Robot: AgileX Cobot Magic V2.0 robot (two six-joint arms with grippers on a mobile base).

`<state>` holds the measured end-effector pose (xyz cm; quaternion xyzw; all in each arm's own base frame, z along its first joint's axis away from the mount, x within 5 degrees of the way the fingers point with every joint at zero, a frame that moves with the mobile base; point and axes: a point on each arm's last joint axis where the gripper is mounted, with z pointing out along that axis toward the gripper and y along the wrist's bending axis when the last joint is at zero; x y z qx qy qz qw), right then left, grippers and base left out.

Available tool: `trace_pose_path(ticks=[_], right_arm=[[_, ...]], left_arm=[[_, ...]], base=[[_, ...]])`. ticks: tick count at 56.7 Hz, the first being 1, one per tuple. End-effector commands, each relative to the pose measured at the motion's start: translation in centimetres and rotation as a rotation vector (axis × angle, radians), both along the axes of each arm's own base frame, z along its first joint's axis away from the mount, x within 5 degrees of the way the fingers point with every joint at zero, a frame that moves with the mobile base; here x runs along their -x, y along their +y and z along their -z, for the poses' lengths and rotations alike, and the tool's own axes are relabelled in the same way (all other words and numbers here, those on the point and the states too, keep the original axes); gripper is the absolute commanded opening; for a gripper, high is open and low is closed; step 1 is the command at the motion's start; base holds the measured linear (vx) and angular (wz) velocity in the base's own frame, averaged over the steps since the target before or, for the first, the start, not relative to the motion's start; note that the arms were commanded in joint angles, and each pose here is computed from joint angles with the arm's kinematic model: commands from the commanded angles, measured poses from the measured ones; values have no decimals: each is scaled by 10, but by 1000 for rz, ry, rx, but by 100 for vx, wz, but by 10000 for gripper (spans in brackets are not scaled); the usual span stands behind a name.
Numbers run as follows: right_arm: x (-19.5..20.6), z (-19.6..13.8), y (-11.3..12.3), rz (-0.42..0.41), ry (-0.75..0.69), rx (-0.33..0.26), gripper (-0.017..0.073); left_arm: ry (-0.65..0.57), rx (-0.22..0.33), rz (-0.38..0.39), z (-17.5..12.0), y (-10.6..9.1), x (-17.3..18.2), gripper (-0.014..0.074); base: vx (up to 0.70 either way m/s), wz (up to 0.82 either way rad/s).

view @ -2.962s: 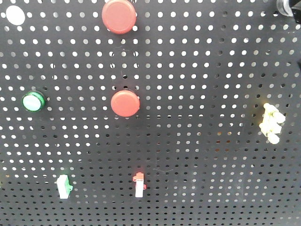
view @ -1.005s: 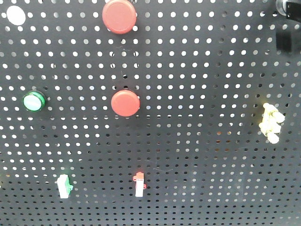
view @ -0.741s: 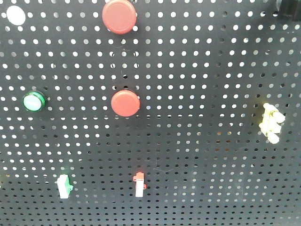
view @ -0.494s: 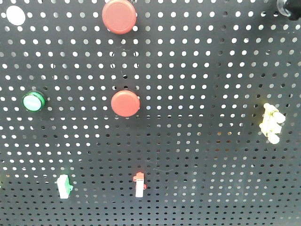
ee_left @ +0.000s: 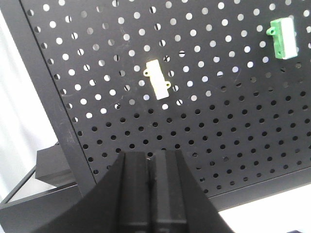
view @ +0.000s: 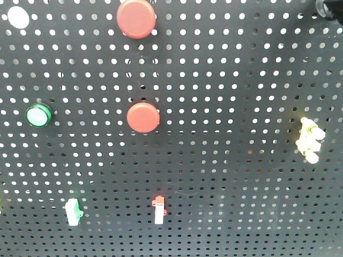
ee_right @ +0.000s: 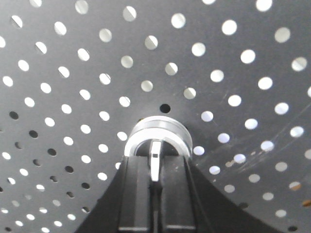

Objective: Rotate knob clockwise with right arm

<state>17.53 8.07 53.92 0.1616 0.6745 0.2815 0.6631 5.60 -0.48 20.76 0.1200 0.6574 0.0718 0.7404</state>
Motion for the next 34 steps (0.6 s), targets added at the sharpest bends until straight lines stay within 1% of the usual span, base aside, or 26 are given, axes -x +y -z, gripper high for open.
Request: trace_pose_path(ticks=[1, 9, 16, 23, 28, 34], right_arm=[[17, -27, -15, 35, -189, 59, 52], [17, -27, -15, 35, -189, 59, 166], [17, -27, -15, 33, -190, 58, 321], [17, -26, -15, 32, -185, 54, 452], [18, -27, -16, 30, -188, 49, 512], [28, -29, -22, 18, -195, 42, 529]], left_arm=[[-59, 14, 13, 3, -1, 1, -6], [-59, 14, 13, 3, -1, 1, -6], [-59, 14, 13, 3, -1, 1, -6], [-59, 14, 13, 3, -1, 1, -6], [-59, 14, 13, 3, -1, 1, -6], [-59, 14, 13, 3, -1, 1, -6]], base=[[0, 0], [0, 0], [0, 0], [0, 0], [0, 0], [0, 0]])
